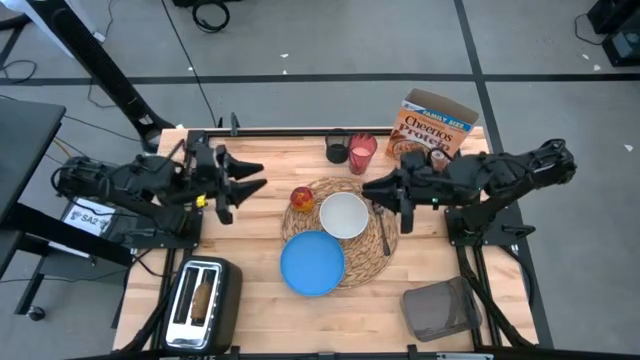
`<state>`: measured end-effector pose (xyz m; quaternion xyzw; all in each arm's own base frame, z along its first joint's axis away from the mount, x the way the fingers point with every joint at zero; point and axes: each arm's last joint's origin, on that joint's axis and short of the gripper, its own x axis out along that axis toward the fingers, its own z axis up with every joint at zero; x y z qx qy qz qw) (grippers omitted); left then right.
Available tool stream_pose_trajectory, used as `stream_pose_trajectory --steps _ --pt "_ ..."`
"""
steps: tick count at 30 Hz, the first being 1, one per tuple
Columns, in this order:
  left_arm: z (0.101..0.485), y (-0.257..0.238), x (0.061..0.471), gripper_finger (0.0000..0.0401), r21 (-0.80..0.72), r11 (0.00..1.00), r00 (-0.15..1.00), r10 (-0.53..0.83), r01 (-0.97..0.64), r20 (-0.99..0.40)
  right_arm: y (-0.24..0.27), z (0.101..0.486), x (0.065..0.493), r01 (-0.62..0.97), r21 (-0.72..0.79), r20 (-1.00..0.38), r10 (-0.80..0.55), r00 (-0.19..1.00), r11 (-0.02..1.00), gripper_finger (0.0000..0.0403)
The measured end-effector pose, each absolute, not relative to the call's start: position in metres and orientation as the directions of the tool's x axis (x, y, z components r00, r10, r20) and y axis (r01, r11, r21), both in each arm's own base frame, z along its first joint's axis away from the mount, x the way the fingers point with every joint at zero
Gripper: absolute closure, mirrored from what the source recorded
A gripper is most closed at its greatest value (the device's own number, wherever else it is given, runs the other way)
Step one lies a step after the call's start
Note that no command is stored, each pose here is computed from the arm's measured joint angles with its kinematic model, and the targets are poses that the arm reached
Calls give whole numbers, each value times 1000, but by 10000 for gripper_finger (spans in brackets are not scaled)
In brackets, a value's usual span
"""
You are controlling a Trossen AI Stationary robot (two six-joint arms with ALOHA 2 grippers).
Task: Arrange a breakfast setting
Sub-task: Put the brown bagel on the blue plate to the bottom left of the white bowl
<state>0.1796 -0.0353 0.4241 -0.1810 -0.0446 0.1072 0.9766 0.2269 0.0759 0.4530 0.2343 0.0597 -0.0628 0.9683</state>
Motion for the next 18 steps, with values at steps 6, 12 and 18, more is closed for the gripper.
stream_pose_trajectory --steps 6,12,18 --pt "417 -47 193 151 -347 935 996 86 -75 17 73 426 211 80 496 -34 -73 997 865 312" --pt "408 -72 207 150 -278 961 998 -18 0 -62 58 409 191 157 561 -17 -178 984 813 311" --pt "398 -90 214 155 -261 965 966 -64 -3 -249 55 411 183 166 457 -6 -184 983 874 288"
